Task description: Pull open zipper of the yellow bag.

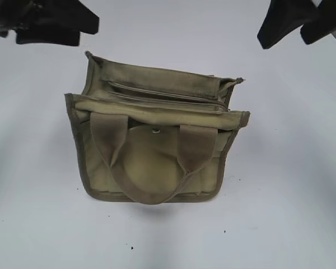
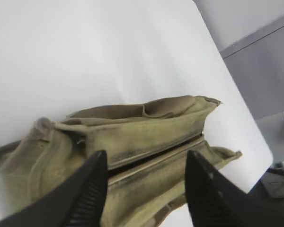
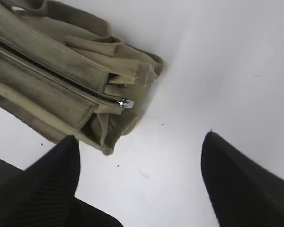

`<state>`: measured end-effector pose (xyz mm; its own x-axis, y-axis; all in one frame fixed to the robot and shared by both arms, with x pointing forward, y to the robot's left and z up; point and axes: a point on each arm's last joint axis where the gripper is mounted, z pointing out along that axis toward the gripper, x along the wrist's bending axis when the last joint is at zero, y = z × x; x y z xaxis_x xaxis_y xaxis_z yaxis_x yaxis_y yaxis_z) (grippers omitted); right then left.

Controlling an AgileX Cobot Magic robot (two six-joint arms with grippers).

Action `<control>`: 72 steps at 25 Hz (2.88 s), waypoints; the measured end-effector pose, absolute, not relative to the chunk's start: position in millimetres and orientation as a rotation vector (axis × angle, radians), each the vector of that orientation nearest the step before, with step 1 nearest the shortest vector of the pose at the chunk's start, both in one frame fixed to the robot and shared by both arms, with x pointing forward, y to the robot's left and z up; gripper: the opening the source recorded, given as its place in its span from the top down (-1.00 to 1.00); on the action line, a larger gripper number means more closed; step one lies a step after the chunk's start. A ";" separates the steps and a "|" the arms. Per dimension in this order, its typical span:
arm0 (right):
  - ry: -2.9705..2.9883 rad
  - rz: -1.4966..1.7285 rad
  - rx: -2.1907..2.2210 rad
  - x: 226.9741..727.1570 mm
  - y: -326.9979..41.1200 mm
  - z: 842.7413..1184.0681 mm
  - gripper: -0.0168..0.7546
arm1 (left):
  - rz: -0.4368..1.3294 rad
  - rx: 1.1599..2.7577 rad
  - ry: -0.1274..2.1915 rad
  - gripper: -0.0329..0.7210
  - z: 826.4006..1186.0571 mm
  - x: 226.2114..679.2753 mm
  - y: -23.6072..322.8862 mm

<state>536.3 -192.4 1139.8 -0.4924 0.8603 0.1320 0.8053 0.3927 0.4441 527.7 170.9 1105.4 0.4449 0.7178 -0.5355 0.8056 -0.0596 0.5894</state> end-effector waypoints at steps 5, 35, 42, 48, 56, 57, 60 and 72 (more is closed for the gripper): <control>2.450 0.791 1.482 498.6 -202.7 1167.2 -0.56 | 0.085 1.940 1.273 -0.20 1144.3 479.8 196.0; 2.272 0.854 1.371 278.3 -273.7 1039.3 -0.55 | 0.718 1.897 1.312 -0.13 1057.1 259.2 292.8; 2.270 0.858 1.371 278.4 -273.5 1039.5 -0.55 | 0.728 1.900 1.314 -0.03 1057.1 259.4 293.5; 2.269 0.864 1.371 278.5 -273.2 1039.7 -0.55 | 0.729 1.900 1.314 0.02 1057.1 259.4 293.6; 2.269 0.867 1.371 278.5 -273.0 1039.8 -0.55 | 0.731 1.901 1.314 0.03 1057.1 259.4 293.7; 2.267 0.869 1.370 278.2 -273.1 1039.9 -0.55 | 0.733 1.899 1.313 0.03 1057.2 259.1 293.8; 2.218 0.878 1.402 276.6 -274.9 1040.9 -0.55 | 0.748 1.883 1.328 0.06 1057.3 258.1 294.5; 1.817 1.063 1.404 236.8 -279.2 1048.0 -0.55 | 0.936 1.679 1.429 0.08 1058.1 236.8 299.5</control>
